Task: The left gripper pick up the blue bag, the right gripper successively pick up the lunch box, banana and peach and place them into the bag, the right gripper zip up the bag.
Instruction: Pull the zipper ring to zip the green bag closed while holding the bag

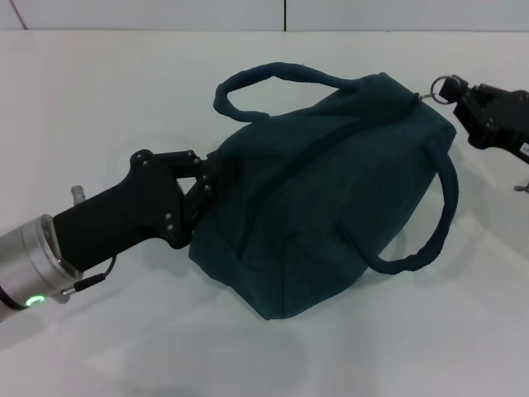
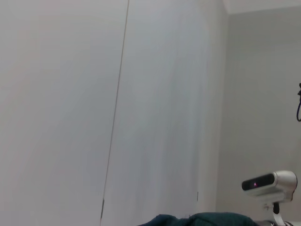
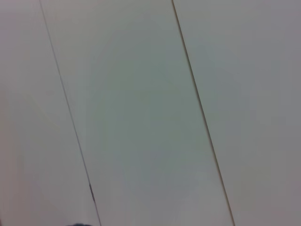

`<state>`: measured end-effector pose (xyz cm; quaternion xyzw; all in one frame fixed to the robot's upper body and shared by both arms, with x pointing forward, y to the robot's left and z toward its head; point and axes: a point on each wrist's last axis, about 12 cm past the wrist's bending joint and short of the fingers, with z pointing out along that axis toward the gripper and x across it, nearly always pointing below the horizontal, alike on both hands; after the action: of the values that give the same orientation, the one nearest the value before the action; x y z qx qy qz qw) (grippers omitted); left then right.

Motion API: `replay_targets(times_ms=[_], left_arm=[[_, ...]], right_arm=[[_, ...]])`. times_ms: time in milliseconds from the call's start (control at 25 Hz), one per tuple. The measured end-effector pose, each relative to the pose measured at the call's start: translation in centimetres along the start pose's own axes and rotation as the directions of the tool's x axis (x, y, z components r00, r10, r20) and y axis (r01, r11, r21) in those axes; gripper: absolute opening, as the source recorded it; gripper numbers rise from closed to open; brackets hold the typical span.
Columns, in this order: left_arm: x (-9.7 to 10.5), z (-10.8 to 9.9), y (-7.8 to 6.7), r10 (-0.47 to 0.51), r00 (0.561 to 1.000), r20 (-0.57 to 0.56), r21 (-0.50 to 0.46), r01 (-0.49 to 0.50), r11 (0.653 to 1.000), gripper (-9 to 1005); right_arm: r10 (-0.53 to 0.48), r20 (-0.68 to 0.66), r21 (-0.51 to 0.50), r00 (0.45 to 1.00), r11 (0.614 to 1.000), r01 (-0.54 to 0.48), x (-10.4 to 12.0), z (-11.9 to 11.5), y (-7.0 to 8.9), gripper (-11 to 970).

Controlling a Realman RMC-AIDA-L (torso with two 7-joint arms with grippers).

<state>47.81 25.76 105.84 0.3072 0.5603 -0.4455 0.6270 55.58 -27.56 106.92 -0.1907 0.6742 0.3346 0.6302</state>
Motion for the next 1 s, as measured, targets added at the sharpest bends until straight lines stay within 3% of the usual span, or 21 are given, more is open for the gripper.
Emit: replay_targets(times_ms=[200,440,560,760,880,1000], left_arm=[[0.0,0.1,0.0,-0.001,1.000,0.006,-0.002,0.001,1.000,131],[-0.3,0.5,0.6,-0.053,0.998,0.042,-0.061,0.055,0.997,153],[-1.1,0.9,2.0,-0.132,0.990,0.050,-0.095,0.137,0.986,164],[-2.8,1.1,4.1,-0.172,0.985,0.029,-0.113,0.174,0.978,183],[-4.4,1.6,5.1,-0.181,0.983,0.009,-0.090,0.181,0.979,243],[-6.0,3.5,6.1,-0.194,0.979,-0.059,-0.027,0.193,0.981,293]], right_arm=[[0.005,-0.033,0.010,0.999,1.000,-0.005,0.7,0.0,0.1,17],[0.020,-0.002,-0.072,1.000,0.997,-0.020,0.8,-0.3,1.3,18],[0.040,0.027,-0.120,0.999,0.992,-0.037,0.8,-0.7,2.1,18],[0.064,0.042,-0.152,0.997,0.987,-0.056,1.0,-1.0,2.7,18],[0.074,0.033,-0.145,0.997,0.987,-0.069,1.3,-1.1,2.7,18],[0.062,0.029,-0.138,0.998,0.989,-0.057,1.5,-1.3,2.7,18]])
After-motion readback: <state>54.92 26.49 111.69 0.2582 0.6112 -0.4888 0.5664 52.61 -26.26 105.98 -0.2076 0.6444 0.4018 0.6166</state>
